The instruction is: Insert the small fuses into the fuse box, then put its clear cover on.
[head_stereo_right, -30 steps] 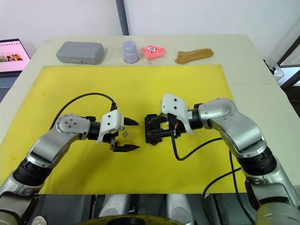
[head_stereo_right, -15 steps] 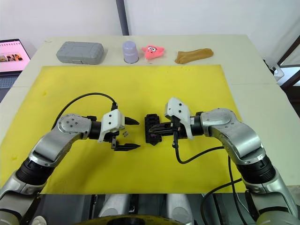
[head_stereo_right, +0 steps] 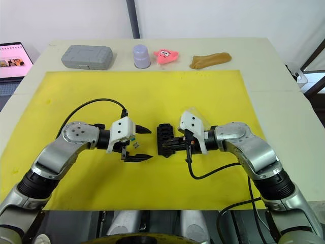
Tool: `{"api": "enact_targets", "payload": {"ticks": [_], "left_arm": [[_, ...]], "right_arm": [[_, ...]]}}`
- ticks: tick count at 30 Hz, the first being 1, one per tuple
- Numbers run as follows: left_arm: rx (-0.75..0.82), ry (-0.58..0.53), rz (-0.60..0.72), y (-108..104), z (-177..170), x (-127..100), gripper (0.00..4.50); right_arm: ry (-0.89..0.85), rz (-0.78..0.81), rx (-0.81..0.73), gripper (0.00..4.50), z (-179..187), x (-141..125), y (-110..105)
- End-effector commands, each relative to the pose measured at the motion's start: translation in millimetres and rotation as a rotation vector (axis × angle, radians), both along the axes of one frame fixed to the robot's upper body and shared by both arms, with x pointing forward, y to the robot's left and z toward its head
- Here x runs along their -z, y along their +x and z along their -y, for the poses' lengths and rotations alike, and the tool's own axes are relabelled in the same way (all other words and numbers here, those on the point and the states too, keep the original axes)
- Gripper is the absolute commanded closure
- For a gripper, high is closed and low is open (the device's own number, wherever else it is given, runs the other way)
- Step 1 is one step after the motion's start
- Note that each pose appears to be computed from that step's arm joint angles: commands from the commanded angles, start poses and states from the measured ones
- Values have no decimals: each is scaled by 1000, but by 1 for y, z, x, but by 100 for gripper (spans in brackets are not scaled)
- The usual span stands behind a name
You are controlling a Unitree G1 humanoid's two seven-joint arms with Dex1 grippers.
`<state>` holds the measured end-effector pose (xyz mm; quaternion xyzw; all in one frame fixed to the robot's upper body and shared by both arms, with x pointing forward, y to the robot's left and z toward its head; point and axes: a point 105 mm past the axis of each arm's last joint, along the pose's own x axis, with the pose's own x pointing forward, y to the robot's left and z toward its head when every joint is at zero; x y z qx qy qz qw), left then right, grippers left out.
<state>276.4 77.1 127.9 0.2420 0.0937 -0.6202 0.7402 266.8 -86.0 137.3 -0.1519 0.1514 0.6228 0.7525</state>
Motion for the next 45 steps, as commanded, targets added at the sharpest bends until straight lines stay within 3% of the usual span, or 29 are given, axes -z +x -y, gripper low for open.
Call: {"api": "enact_targets", "payload": {"ticks": [1, 22, 25, 34, 39, 43, 45], "left_arm": [[21, -9, 39, -1, 3, -9, 0], [20, -14, 35, 0, 5, -10, 0], [20, -11, 33, 0, 3, -10, 0], [14, -32, 31, -1, -7, -22, 0], [-52, -106, 13, -3, -40, -52, 0], [-167, -57, -18, -4, -83, -62, 0], [-226, -9, -33, -5, -106, -64, 0]], "right_arm": [[-19, 15, -12, 445, -1, 5, -2], [-127, 108, -40, 445, 6, 22, 0], [-113, 119, -48, 445, 5, 15, 0], [23, 179, -21, 445, -2, -42, 6], [9, 262, 19, 445, 19, -62, 7], [-96, 275, 31, 445, 51, -63, 3], [-137, 270, 47, 390, 67, -65, 1]]}}
